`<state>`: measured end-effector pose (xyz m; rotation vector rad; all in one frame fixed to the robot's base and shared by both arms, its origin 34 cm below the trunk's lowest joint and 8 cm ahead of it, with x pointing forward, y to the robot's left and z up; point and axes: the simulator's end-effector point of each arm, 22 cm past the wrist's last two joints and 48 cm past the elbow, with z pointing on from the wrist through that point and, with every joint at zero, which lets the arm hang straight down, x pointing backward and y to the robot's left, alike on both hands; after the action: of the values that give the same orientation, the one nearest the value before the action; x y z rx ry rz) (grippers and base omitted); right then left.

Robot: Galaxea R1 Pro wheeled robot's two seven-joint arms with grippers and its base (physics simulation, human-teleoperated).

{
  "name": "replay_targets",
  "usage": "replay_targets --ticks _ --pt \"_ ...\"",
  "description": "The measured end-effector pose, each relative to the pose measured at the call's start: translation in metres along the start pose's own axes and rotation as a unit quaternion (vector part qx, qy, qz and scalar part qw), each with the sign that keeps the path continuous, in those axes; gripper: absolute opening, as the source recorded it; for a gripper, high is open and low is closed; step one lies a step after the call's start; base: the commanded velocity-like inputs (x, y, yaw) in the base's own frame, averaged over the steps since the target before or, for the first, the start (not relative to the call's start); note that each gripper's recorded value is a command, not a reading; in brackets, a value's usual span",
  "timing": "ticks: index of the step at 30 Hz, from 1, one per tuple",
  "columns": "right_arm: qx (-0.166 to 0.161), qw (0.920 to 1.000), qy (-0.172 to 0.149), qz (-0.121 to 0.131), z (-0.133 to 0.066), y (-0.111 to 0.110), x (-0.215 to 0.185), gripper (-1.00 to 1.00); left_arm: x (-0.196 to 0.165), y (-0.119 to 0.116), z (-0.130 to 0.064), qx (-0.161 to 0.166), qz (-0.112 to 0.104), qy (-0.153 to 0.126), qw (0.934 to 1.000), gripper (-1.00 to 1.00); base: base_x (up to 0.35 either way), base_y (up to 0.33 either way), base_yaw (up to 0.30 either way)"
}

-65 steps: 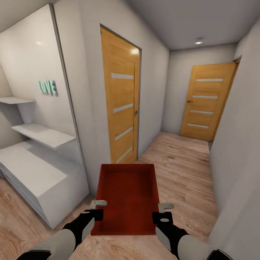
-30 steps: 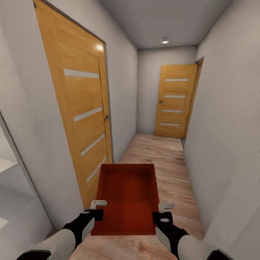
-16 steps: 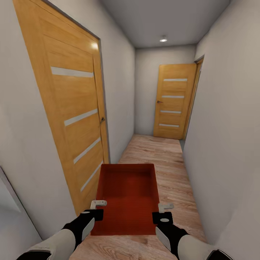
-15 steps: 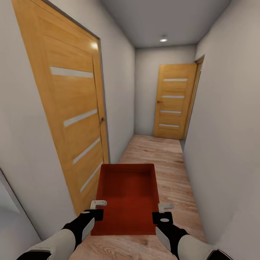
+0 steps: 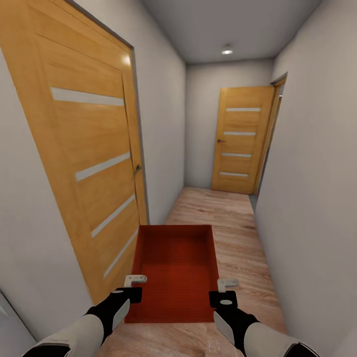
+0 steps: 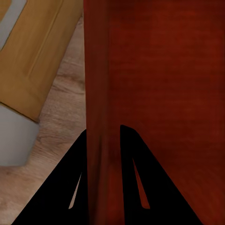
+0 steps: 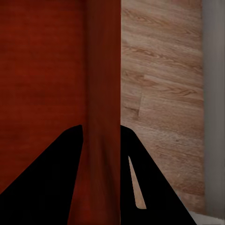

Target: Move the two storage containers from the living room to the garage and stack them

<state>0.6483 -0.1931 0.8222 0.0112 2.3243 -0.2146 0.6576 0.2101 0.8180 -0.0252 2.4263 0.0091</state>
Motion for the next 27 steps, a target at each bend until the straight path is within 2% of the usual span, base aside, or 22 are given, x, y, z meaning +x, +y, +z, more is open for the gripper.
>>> replay_targets --ticks 9,27 --pt "0.000 1.0000 0.000 0.001 -0.0002 0.0005 0.0001 -1.00 -0.0001 0.0004 0.0001 0.000 0.000 0.000 1.0000 -1.00 0.322 0.000 -0.032" --pt "0.000 1.0000 0.000 0.000 0.0001 -0.0003 0.0003 -1.00 0.0003 -0.0003 0.0000 0.000 0.000 0.000 1.0000 -1.00 0.322 0.000 -0.224"
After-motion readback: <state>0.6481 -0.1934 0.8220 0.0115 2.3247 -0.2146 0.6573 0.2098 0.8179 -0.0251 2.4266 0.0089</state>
